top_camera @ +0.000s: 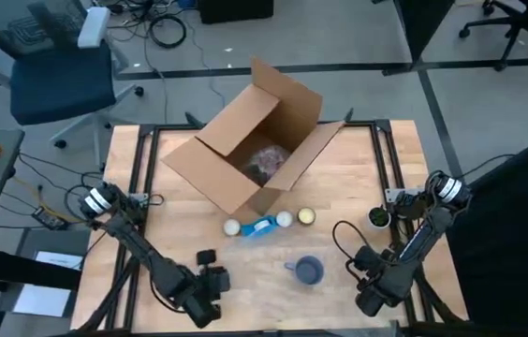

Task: Wrap mug
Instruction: Wrap the purple mug with the bubble wrap

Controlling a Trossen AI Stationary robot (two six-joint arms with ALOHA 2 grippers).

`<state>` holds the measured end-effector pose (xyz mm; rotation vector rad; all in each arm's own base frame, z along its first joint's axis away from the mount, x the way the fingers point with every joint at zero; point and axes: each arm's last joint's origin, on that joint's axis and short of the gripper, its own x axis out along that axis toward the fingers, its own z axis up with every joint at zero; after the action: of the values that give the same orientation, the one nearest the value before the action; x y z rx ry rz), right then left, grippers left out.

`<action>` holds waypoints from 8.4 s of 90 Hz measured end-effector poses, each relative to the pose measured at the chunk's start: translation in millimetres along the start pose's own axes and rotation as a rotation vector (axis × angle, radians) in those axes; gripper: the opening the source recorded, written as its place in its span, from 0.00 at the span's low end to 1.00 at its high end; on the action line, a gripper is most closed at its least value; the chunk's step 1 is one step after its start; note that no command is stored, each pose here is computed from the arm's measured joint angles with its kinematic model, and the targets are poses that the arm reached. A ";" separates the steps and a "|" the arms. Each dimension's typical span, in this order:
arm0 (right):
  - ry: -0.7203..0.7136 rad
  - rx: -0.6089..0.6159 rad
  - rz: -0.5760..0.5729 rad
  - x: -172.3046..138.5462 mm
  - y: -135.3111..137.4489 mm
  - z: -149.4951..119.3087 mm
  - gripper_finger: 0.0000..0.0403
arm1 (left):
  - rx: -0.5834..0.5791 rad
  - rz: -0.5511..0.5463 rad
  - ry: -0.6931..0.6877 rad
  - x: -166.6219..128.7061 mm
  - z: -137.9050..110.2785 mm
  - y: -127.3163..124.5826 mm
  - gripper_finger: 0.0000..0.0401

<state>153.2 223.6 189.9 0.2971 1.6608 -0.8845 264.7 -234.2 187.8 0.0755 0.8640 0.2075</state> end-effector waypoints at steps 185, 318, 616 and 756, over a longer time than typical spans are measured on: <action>-0.125 0.219 0.386 41.8 21.3 139.4 0.51 | -0.034 0.071 0.229 -15.6 -41.0 4.2 0.20; -0.831 -0.288 0.993 -103.5 87.4 191.5 0.00 | 0.177 -0.011 0.160 -33.4 -29.2 9.5 0.20; -1.435 -0.429 0.570 -101.9 126.3 16.9 0.62 | 0.039 0.171 -0.154 0.4 67.8 85.5 0.00; -1.288 -0.645 0.627 -105.6 123.3 86.3 0.00 | 0.245 0.187 -0.056 -19.9 37.9 63.9 0.06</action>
<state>323.6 275.8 235.3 -0.1972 0.4861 0.0584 271.4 -175.3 236.8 0.3903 0.8236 0.2720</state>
